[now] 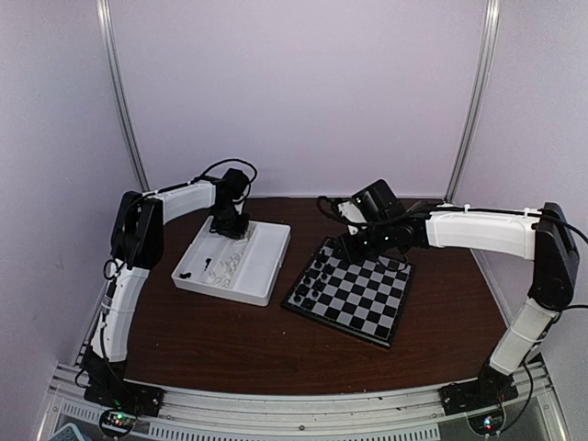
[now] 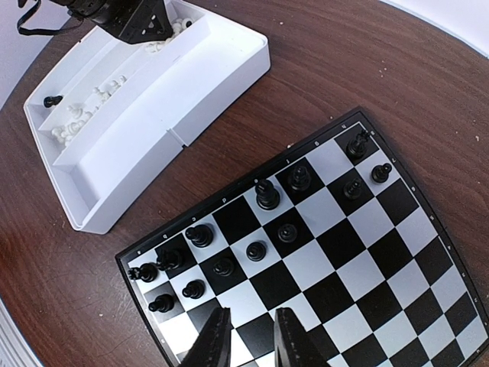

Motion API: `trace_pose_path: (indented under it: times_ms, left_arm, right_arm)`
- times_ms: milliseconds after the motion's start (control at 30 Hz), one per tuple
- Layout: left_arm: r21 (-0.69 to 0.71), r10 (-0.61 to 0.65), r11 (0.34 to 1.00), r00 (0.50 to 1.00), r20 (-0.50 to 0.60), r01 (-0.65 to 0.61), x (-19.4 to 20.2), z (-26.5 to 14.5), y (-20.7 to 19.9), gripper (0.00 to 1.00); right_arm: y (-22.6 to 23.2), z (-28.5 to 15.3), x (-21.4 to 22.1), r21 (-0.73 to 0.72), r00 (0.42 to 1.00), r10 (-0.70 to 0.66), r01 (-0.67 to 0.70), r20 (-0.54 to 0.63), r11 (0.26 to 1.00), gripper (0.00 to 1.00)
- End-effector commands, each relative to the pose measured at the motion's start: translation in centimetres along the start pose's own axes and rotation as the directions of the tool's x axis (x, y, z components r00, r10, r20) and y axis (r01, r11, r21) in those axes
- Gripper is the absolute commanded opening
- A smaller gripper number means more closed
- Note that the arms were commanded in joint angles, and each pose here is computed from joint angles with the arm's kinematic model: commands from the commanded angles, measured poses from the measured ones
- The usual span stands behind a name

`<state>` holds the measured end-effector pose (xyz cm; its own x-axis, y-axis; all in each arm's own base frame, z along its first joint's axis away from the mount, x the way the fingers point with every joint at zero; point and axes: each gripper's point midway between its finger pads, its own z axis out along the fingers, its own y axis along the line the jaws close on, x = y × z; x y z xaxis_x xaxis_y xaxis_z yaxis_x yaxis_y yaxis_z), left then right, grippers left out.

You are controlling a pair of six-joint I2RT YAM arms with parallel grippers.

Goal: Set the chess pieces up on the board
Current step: Pick up the chess piece from the storage box.

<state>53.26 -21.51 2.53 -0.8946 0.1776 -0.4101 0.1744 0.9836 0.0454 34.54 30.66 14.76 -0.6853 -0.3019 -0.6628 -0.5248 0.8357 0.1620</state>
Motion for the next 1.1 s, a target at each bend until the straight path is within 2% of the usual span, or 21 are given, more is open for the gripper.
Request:
trace_pose_path:
  times_ms: [0,333,600,933,1067]
  left_arm:
    - [-0.012,-0.004,1.000,1.000,-0.004,0.004,-0.2,0.4,0.6,0.20]
    - [0.009,0.021,1.000,1.000,0.023,-0.022,-0.5,-3.0,0.6,0.16]
    - [0.107,0.035,0.993,0.993,0.112,-0.047,-0.2,-6.9,-0.7,0.16]
    - [0.295,0.133,0.938,0.973,0.187,-0.185,2.8,-13.2,-6.6,0.18]
    - [0.402,0.186,0.870,0.945,0.270,-0.286,4.6,-14.6,-9.5,0.18]
  right_arm:
    - [-0.4,-1.0,-1.1,0.019,0.999,-0.012,0.012,0.036,1.000,0.22]
    - [-0.2,-0.9,-1.3,0.007,0.999,-0.007,0.006,0.038,1.000,0.22]
    - [0.3,-0.7,-1.3,-0.020,0.999,0.008,-0.007,0.034,1.000,0.23]
    - [1.8,-1.5,-1.6,-0.102,0.997,0.071,-0.068,0.026,0.992,0.23]
    - [3.7,-1.5,-1.9,-0.203,0.990,0.137,-0.137,-0.015,0.970,0.25]
